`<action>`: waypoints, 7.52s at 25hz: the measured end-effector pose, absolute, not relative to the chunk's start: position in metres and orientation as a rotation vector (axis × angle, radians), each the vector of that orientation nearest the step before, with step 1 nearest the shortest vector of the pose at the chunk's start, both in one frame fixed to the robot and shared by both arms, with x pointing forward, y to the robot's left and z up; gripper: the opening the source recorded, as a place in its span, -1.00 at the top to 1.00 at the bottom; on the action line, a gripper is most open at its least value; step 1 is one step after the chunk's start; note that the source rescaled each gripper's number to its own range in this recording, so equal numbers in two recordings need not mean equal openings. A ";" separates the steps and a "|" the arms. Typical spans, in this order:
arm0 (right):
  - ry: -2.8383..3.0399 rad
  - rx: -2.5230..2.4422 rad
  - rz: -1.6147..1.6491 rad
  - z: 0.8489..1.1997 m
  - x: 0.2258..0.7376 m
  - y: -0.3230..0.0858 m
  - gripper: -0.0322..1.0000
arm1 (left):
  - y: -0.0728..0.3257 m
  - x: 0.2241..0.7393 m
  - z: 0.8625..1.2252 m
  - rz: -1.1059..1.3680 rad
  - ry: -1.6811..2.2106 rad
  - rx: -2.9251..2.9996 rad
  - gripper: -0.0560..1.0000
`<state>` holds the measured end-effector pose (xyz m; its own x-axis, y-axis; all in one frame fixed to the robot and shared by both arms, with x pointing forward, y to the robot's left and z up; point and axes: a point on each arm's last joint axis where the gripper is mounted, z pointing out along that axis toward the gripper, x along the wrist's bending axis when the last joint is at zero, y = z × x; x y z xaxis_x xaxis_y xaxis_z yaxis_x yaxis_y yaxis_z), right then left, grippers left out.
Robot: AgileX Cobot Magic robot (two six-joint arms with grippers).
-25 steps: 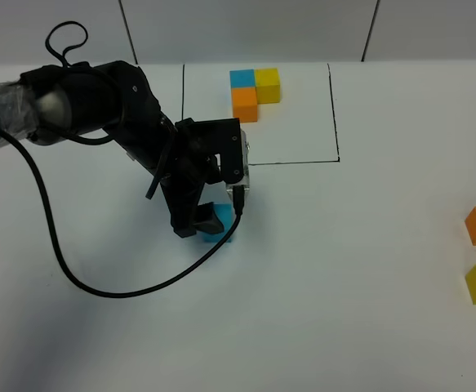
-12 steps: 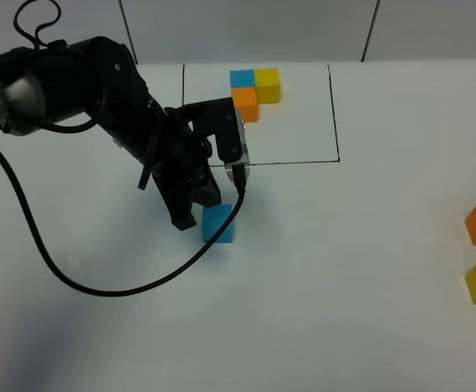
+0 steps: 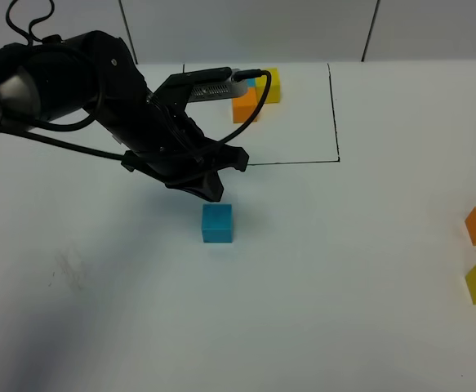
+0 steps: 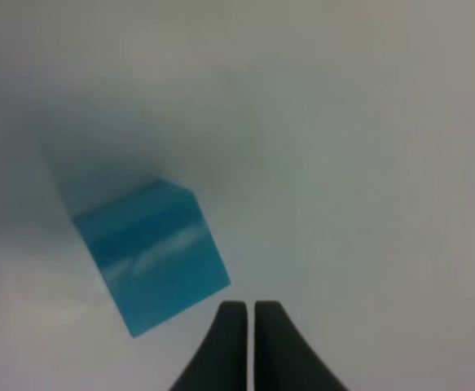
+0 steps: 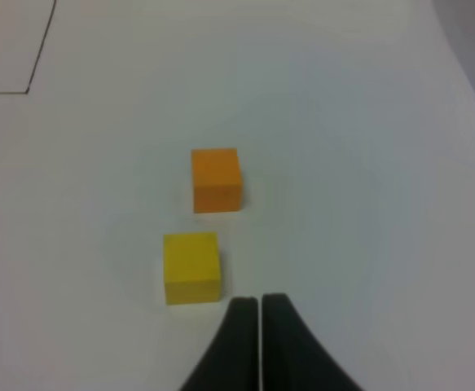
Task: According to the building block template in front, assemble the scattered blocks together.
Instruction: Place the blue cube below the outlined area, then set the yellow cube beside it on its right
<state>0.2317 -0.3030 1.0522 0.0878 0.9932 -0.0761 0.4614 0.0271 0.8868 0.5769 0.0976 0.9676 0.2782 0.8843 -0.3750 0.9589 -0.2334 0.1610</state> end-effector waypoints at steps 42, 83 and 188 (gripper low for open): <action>1.490 1.553 0.826 1.052 0.232 -0.303 0.92 | 0.323 0.362 1.030 0.290 2.329 1.635 0.89; 1.490 1.553 0.826 1.052 0.232 -0.303 0.92 | 0.298 0.243 1.046 0.751 1.797 1.538 0.89; 1.506 1.534 0.816 1.052 0.232 -0.303 -0.95 | 0.297 0.227 1.045 0.812 1.701 1.493 0.89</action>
<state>0.2317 -0.3028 1.0522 0.0760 0.9927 -0.0939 0.4631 0.0483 0.8850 0.2273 0.2971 1.0451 -0.0698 0.9914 -0.1109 0.5376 0.1311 0.8330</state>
